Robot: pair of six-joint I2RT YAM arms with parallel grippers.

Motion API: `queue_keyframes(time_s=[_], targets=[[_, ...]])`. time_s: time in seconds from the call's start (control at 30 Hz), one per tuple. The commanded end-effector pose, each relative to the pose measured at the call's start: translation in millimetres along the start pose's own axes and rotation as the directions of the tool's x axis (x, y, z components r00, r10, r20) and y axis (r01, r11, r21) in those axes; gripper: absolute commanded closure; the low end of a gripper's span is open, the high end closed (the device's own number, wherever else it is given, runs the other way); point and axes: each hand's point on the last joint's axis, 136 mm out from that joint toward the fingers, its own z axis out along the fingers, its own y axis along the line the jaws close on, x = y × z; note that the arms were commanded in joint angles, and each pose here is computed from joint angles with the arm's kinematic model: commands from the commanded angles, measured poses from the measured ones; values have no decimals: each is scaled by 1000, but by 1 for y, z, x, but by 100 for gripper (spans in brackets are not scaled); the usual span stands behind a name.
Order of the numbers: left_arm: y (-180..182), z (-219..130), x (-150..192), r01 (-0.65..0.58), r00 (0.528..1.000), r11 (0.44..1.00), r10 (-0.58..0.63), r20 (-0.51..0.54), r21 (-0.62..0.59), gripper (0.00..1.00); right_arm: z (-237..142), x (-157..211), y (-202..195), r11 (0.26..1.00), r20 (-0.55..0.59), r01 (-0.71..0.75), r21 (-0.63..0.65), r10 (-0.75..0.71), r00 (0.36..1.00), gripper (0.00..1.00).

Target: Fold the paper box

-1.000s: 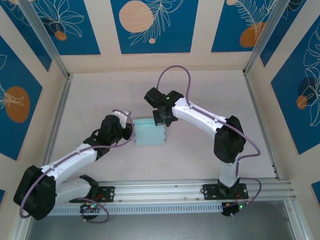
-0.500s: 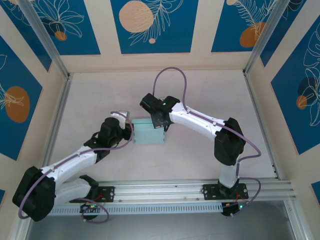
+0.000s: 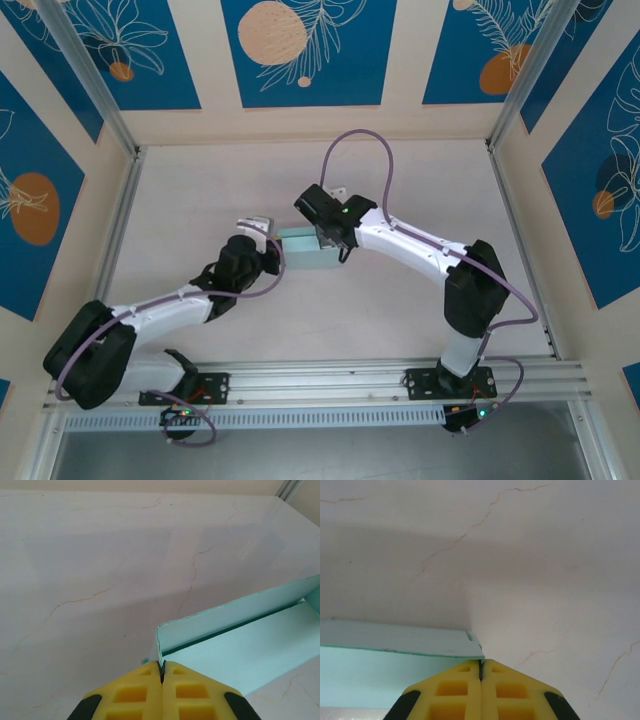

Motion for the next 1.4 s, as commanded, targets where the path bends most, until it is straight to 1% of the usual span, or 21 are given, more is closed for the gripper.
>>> queue_keyframes(time_s=[0.0,0.23,0.33,0.53,0.7,0.9,1.03,1.37], targets=[[-31,3,-29,-3,996,996,-5,89,88,100,-8,-17,18,991,50,-77,-109,83,995,100],[-34,4,-22,-8,998,997,3,70,80,100,-1,-14,21,990,49,-87,-114,93,995,100],[-33,3,-21,-14,998,997,9,69,71,100,2,-7,19,991,48,-81,-108,86,995,100],[-29,2,-20,-21,997,998,18,69,53,100,8,7,15,989,66,-83,-123,92,994,100],[-27,3,-18,-18,998,999,16,63,41,100,7,10,13,988,93,-86,-131,98,991,100],[-28,4,-17,-15,998,999,12,59,45,100,8,16,14,985,69,-100,-140,111,991,100],[-30,4,-15,-17,998,999,14,54,52,100,0,12,18,979,41,-141,-149,148,988,100],[-33,7,-11,-24,999,998,22,44,62,100,-15,-3,32,968,55,-148,-205,163,985,100]])
